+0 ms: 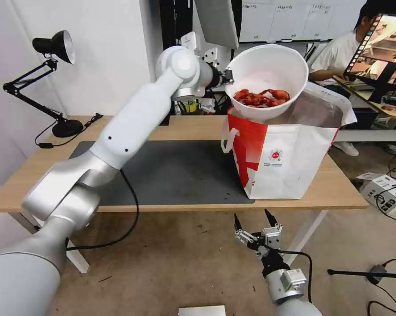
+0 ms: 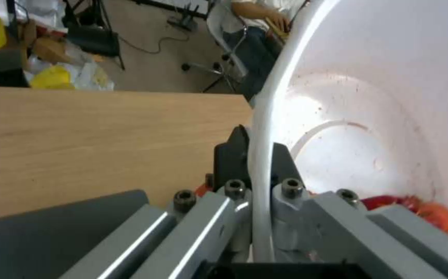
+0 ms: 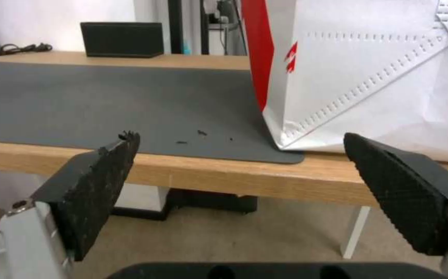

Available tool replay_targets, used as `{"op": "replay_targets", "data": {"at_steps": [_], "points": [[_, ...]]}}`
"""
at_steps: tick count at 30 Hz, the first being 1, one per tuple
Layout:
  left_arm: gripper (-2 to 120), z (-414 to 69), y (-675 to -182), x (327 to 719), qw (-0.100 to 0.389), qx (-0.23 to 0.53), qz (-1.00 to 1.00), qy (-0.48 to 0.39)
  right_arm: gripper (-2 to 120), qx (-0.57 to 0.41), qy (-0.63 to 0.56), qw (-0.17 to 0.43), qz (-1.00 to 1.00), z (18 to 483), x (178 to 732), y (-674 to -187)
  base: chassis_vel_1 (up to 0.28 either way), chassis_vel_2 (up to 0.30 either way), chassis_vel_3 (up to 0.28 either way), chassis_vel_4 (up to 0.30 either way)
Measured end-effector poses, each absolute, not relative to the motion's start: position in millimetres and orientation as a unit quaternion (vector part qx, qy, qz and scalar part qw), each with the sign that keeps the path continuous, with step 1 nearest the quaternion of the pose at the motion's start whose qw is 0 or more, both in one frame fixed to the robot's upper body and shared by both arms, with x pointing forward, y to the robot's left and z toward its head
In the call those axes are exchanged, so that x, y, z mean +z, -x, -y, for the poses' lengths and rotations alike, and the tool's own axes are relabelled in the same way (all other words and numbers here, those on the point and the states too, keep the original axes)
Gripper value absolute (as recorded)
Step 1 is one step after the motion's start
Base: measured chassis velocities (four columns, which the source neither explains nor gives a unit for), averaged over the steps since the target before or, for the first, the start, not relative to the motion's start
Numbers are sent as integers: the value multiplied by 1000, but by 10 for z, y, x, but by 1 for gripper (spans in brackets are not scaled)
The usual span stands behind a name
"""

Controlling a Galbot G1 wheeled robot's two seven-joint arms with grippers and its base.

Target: Pick up the trash from the table and place it into the takeout bag.

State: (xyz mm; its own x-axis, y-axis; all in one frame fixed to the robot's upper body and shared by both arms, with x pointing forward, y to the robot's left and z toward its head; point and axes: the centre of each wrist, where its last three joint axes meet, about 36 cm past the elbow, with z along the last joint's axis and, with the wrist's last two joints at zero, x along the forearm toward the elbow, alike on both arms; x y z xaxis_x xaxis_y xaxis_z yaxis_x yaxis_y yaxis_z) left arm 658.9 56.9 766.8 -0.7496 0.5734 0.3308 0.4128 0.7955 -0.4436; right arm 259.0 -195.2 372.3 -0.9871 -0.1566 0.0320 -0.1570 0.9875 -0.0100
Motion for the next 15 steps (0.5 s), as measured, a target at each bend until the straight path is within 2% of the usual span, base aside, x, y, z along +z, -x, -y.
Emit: {"op": "replay_targets", "data": {"at_steps": [7,11,15], "points": [[0,-382,-6562,7667,214,167,927,260,100,6,-79,16,997,1952,3723,-2590,0,0,0,0],[0,-234,-6546,7516,200,138,941,234,100,6,-79,16,997,1952,3723,-2590,0,0,0,0],[0,-114,-6533,7341,165,124,957,203,100,6,-79,16,997,1952,3723,-2590,0,0,0,0]]}}
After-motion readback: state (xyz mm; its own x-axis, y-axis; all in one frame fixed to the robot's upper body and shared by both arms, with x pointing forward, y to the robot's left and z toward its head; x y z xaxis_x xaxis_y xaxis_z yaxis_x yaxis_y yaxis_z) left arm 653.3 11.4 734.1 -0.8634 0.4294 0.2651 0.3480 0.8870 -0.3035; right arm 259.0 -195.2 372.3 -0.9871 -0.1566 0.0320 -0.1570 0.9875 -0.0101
